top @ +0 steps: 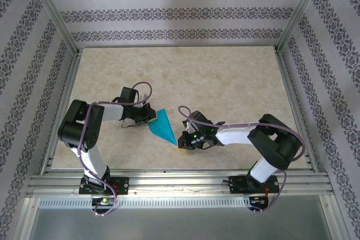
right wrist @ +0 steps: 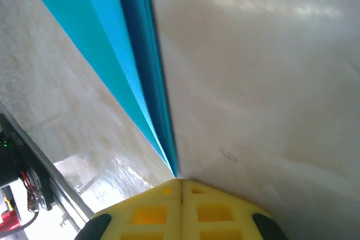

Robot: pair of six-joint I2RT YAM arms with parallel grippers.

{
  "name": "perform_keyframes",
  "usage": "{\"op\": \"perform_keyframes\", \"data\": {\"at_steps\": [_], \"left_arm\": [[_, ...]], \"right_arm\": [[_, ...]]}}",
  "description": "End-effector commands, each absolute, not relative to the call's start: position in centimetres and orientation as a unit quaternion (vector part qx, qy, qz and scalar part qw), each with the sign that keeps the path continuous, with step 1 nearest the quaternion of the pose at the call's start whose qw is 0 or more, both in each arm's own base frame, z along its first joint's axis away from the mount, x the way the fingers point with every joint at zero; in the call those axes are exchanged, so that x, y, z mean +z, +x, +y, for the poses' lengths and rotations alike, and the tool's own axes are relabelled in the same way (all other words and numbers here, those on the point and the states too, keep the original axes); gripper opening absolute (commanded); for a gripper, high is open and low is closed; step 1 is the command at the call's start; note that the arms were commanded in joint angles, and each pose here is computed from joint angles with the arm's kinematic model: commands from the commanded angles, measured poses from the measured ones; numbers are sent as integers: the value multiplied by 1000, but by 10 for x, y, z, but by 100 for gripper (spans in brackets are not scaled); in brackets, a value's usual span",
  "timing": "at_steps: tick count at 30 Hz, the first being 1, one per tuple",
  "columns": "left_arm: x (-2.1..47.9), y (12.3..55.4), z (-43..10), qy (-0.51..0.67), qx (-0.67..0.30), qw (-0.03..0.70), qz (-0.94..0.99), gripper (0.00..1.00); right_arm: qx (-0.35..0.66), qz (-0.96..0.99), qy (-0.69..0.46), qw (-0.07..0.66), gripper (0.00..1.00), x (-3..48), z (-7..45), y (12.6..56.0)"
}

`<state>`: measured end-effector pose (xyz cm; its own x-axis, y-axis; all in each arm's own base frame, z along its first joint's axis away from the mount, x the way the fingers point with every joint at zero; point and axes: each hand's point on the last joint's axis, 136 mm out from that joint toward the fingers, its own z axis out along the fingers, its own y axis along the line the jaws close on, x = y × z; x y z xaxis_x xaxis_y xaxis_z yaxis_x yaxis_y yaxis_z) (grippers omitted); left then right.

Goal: Fold a paper plane with a square sheet of paper (pick it up from the middle)
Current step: Fourth fold the wing at the center of the table.

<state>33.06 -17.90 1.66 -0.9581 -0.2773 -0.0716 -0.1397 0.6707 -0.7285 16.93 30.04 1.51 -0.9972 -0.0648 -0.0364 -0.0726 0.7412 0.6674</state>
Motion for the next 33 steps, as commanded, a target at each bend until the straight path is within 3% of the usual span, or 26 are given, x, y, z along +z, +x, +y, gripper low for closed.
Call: {"op": "perform_keyframes", "data": {"at_steps": [1,7,16,24,33], "left_arm": [[-16,313,-159,-142,-324,62,933,0],[-12,312,-160,-141,-331,66,931,0],[-10,311,-161,-140,-337,68,929,0],[-4,315,-162,-131,-339,74,929,0],[0,335,-153,-134,-335,96,928,2]], "right_arm": [[331,943,-41,8,6,20,288,161],[388,918,-58,52,6,64,333,198],[380,924,-33,23,6,32,370,238],[320,947,-3,-24,0,-24,329,206],[308,950,-3,-48,0,-39,311,186]]}}
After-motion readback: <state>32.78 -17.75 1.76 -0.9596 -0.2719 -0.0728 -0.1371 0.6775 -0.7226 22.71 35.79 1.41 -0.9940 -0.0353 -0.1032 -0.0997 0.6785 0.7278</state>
